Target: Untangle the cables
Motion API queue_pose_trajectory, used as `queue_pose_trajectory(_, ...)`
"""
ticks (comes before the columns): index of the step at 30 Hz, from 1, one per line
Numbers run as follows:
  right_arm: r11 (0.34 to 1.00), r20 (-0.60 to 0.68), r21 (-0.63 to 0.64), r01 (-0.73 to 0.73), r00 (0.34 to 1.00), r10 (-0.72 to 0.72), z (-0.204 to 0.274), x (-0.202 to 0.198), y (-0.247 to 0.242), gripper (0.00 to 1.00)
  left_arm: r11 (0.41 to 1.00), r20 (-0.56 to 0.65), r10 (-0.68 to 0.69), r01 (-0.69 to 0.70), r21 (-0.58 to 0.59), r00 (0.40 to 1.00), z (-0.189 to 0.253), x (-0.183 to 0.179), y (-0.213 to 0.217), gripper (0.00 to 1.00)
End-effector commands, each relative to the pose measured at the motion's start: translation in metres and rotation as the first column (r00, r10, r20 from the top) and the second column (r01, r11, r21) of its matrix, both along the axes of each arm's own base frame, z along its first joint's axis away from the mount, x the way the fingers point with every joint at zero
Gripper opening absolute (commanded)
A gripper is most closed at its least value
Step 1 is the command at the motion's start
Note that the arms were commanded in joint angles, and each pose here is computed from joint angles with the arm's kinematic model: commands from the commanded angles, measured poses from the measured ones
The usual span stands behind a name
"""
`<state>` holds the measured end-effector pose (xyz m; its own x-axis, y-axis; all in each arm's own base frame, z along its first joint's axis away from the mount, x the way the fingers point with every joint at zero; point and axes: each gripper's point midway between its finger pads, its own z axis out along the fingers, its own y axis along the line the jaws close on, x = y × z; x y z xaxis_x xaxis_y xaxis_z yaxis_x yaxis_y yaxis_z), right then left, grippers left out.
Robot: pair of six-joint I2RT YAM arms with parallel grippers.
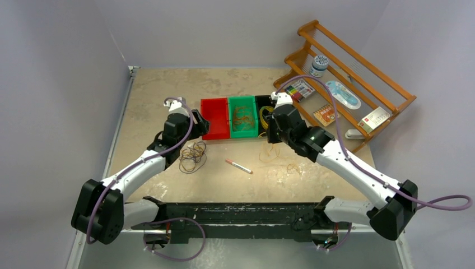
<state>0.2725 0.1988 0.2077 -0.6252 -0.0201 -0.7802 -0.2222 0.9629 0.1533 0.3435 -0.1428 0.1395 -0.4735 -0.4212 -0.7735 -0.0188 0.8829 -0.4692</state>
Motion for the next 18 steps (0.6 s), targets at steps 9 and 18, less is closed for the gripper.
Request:
queue_pose_trajectory(9,0.999,-0.015,0.035,-0.033,0.999,0.034,-0.030,0.024,0.019,0.00,0.926,0.250,-0.290,0.337,-0.172,0.924,0.063,-0.010,-0.062,0.67)
queue_pose_trajectory(18,0.993,-0.254,-0.118,-0.013,0.967,-0.018,-0.112,0.002,0.001,0.24,0.919,0.219,-0.309,0.350,-0.181,0.925,0.052,-0.009,-0.069,0.67)
